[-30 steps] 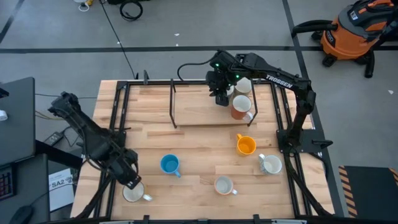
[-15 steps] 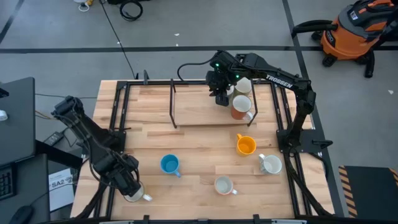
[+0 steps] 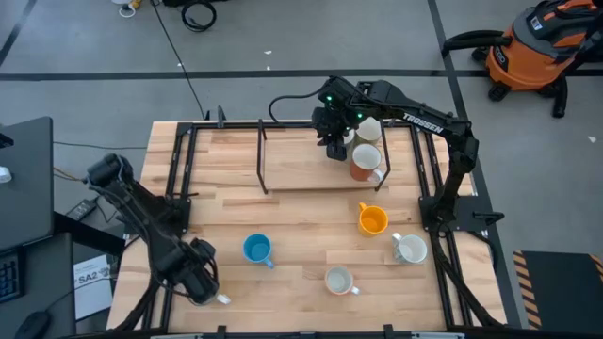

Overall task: Place coffee mugs
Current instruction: Put the light yellow cup on the shelf aligned with the light blue cup

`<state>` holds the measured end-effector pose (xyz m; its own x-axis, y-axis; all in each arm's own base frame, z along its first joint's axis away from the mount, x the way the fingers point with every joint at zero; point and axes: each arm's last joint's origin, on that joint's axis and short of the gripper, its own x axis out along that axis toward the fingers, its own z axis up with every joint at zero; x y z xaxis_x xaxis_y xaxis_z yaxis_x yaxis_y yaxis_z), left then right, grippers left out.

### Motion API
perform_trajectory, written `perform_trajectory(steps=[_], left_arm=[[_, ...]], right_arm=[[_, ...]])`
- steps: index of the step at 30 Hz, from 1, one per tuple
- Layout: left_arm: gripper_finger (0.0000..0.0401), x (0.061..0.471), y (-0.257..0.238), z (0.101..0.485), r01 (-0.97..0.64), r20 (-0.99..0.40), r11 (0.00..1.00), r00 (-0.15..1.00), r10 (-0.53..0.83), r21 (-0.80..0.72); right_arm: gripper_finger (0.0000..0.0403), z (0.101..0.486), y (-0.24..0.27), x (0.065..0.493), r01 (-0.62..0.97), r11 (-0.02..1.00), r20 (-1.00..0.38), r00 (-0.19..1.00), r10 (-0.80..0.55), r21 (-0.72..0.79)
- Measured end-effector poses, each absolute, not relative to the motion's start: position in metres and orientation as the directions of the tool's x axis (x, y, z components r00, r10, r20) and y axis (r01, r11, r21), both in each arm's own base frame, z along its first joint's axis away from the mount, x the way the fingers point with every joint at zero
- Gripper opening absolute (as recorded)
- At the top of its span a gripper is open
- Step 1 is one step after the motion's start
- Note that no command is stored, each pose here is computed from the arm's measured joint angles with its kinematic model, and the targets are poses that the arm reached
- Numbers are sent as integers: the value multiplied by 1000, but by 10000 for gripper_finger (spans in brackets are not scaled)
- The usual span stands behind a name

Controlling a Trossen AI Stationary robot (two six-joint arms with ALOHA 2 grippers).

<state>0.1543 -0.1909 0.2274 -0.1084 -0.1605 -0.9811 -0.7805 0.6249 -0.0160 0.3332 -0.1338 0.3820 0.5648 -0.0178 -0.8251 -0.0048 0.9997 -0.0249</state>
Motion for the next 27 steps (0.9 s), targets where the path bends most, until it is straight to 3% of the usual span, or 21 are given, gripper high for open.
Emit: perform_trajectory(steps=[6, 18, 23, 27], left_arm=[[95, 158, -195, 219, -780, -984, 626, -109, -139, -2], [33, 159, -195, 221, -765, -984, 644, -98, -145, -19], [38, 158, -194, 233, -729, -984, 683, -83, -156, -46], [34, 161, -198, 260, -659, -969, 731, -11, -245, -177]], right_arm=[[117, 382, -134, 333, -5, 1000, -825, 564, -18, -25], [117, 382, -134, 333, -5, 1000, -825, 564, -18, -25], [117, 382, -134, 333, -5, 1000, -825, 564, -18, -25], [117, 382, -134, 333, -10, 1000, -827, 562, -17, -27]])
